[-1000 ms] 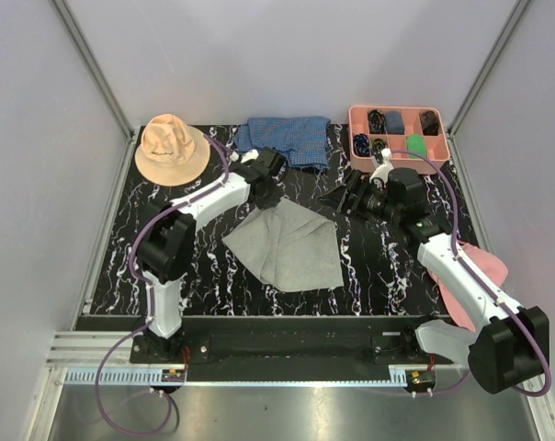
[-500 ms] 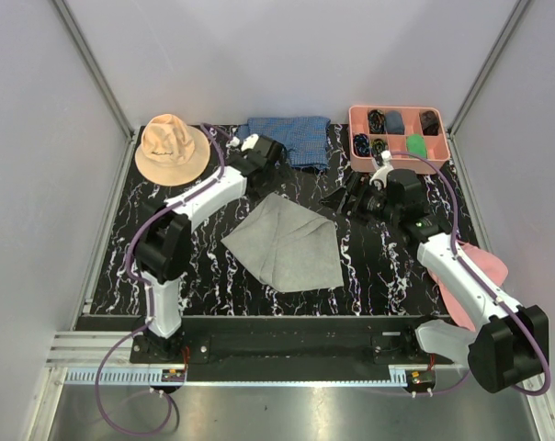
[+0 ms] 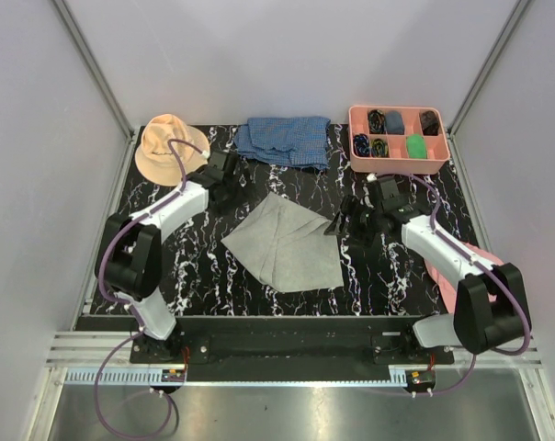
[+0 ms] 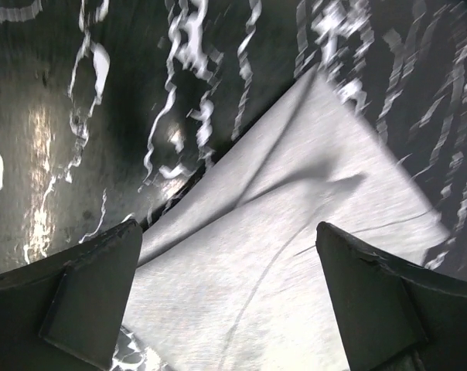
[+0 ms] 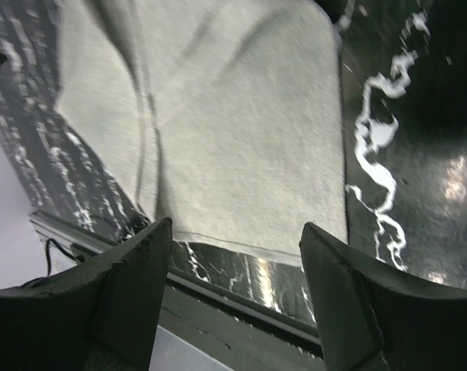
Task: Fold the napkin, place the utensils inside, and roll it up
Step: Fold the napkin
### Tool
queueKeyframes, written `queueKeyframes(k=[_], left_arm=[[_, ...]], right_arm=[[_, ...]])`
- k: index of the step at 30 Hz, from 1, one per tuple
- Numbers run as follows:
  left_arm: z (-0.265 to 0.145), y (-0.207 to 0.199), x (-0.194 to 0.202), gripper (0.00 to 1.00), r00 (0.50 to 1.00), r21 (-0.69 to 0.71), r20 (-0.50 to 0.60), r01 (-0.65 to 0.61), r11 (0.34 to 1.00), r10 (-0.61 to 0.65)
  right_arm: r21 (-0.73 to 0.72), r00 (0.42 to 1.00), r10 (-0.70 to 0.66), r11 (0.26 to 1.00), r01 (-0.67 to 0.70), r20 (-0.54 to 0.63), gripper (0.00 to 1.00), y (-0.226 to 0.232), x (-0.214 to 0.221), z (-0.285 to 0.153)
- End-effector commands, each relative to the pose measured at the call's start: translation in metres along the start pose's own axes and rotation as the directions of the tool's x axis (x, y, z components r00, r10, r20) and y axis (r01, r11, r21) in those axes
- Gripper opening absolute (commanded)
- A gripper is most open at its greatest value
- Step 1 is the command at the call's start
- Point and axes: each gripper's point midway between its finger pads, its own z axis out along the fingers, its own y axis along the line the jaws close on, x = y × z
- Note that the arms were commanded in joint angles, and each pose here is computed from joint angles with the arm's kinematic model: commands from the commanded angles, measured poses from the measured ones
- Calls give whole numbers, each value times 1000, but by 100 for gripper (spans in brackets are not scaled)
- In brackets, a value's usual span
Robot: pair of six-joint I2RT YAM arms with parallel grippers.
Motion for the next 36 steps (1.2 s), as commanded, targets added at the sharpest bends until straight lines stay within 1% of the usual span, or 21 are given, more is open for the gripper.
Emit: queueKeyframes(k=[1, 4, 5, 7, 10, 12, 15, 18, 22, 24, 29, 32, 33, 35, 36], left_arm=[[-13, -8, 0, 99, 1000, 136, -11, -26, 990, 27], [-6, 3, 9, 99, 998, 104, -48, -40, 994, 45], [-1, 12, 14, 99, 997, 73, -71, -34, 997, 39], [4, 26, 20, 99, 996, 23, -79, -37, 999, 39], [5, 38, 27, 99, 996, -15, -84, -38, 999, 37], [7, 39, 30, 98, 994, -6, -100, -42, 999, 42], [19, 47, 45, 95, 984, -24, -174, -30, 999, 26], [22, 52, 54, 93, 978, -36, -208, -26, 999, 17], [19, 49, 62, 89, 970, -4, -244, -12, 1000, 11], [18, 49, 68, 86, 964, 9, -265, -9, 1000, 11], [18, 49, 87, 83, 942, 45, -335, -10, 999, 25], [14, 50, 94, 76, 936, 53, -351, -7, 999, 25], [13, 49, 96, 71, 934, 58, -358, -3, 998, 23], [9, 49, 98, 65, 935, 62, -354, 1, 998, 21], [8, 50, 99, 57, 935, 58, -353, 3, 998, 18]], right_arm=[[109, 991, 55, 993, -41, -126, 72, -28, 30, 0], [137, 981, 94, 988, -71, -169, 69, -38, 46, 0], [148, 978, 104, 986, -77, -181, 68, -41, 50, 0], [163, 973, 112, 983, -80, -201, 66, -45, 55, 0], [179, 970, 120, 980, -82, -213, 66, -49, 60, 0], [191, 968, 126, 978, -85, -216, 66, -52, 62, 1], [195, 966, 127, 977, -84, -223, 66, -53, 63, 3], [206, 963, 132, 975, -84, -233, 66, -57, 66, 4], [219, 958, 139, 972, -83, -250, 66, -61, 71, 8], [218, 962, 134, 973, -82, -238, 66, -60, 68, 7], [184, 973, 110, 980, -72, -205, 66, -46, 54, 4], [179, 975, 102, 982, -66, -200, 66, -42, 48, 6], [177, 974, 100, 982, -64, -202, 66, -42, 47, 7], [171, 975, 94, 983, -59, -203, 66, -40, 45, 8], [172, 975, 90, 984, -56, -202, 66, -40, 44, 8]])
